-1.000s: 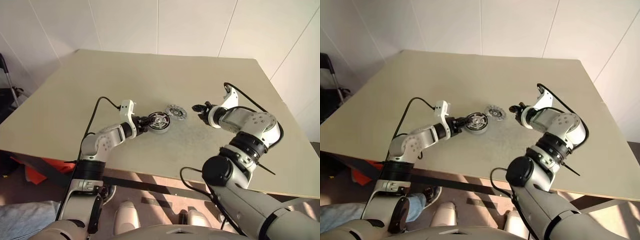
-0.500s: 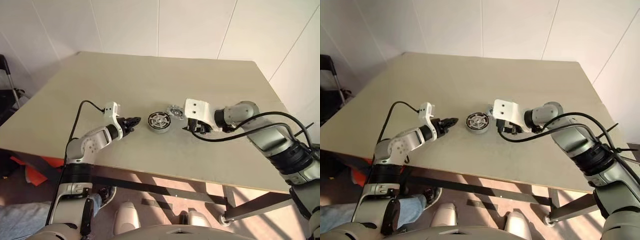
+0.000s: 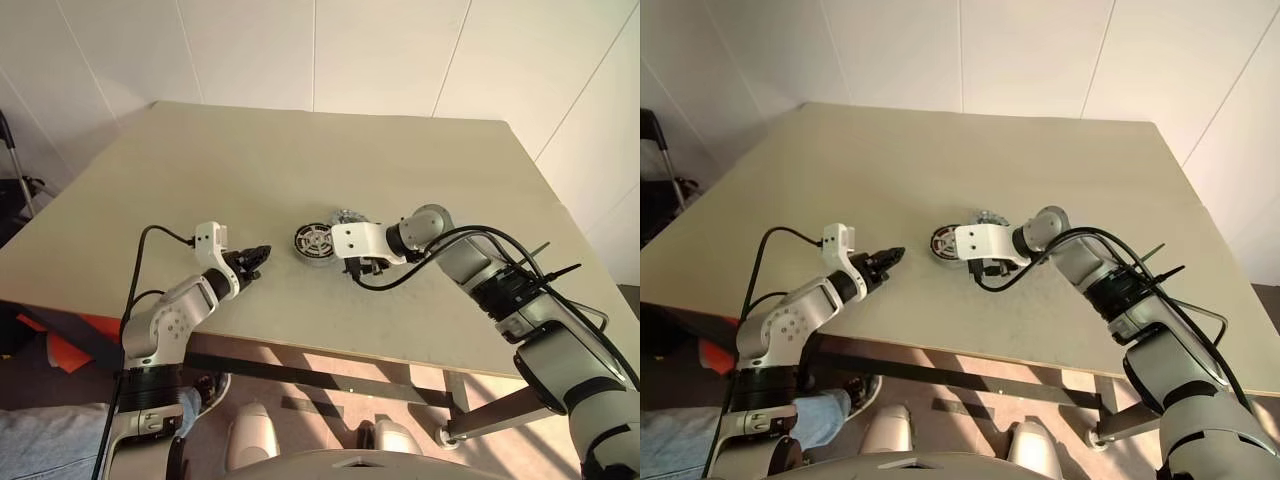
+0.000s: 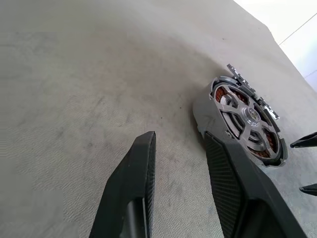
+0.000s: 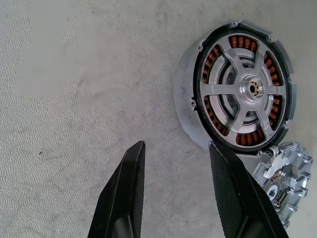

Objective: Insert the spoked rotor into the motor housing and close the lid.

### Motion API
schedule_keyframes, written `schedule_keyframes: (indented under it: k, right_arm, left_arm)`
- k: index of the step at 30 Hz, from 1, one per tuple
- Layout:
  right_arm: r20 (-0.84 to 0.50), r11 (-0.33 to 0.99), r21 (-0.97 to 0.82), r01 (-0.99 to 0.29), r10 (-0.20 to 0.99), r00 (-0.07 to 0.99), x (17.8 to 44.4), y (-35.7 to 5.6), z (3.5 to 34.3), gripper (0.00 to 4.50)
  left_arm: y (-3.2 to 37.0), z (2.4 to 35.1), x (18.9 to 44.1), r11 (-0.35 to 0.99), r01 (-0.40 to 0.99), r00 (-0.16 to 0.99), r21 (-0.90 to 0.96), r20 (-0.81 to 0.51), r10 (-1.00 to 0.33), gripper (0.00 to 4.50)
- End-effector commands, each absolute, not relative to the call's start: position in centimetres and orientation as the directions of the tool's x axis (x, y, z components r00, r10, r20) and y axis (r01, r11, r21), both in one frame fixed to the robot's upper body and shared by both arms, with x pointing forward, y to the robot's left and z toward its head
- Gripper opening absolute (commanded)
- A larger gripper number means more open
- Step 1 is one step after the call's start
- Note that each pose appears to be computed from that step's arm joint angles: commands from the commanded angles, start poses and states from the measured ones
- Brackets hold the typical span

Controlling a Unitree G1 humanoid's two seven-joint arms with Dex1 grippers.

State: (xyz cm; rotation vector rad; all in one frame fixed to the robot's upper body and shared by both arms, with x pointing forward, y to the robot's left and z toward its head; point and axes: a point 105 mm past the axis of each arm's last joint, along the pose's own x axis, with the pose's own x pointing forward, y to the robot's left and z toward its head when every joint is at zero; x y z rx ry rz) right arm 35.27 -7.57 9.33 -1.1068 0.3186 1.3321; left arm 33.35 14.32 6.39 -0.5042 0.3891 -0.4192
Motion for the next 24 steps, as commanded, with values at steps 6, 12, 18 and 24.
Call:
schedule_keyframes:
  k: [6, 12, 18, 24]
  right_arm:
    - [-0.709, -0.154, -0.494, -0.856, 0.641, 0.294, 36.3, -5.7, 10.4, 2.26]
    - [-0.695, -0.126, -0.494, -0.860, 0.651, 0.304, 37.0, -4.6, 10.2, 2.26]
    - [-0.709, -0.123, -0.462, -0.878, 0.646, 0.282, 37.1, -4.3, 9.4, 2.26]
    - [-0.717, -0.135, -0.455, -0.880, 0.642, 0.273, 37.0, -4.4, 9.0, 0.71]
  left_arm:
    - [14.1, 7.9, 33.3, 0.795, 0.310, 0.856, -0.522, -0.211, -0.472, 1.63]
    - [14.1, 7.6, 33.1, 0.799, 0.302, 0.855, -0.521, -0.222, -0.468, 1.63]
    - [14.1, 7.5, 33.1, 0.801, 0.298, 0.855, -0.520, -0.227, -0.466, 1.63]
    - [14.6, 7.5, 33.2, 0.809, 0.287, 0.861, -0.513, -0.231, -0.453, 1.63]
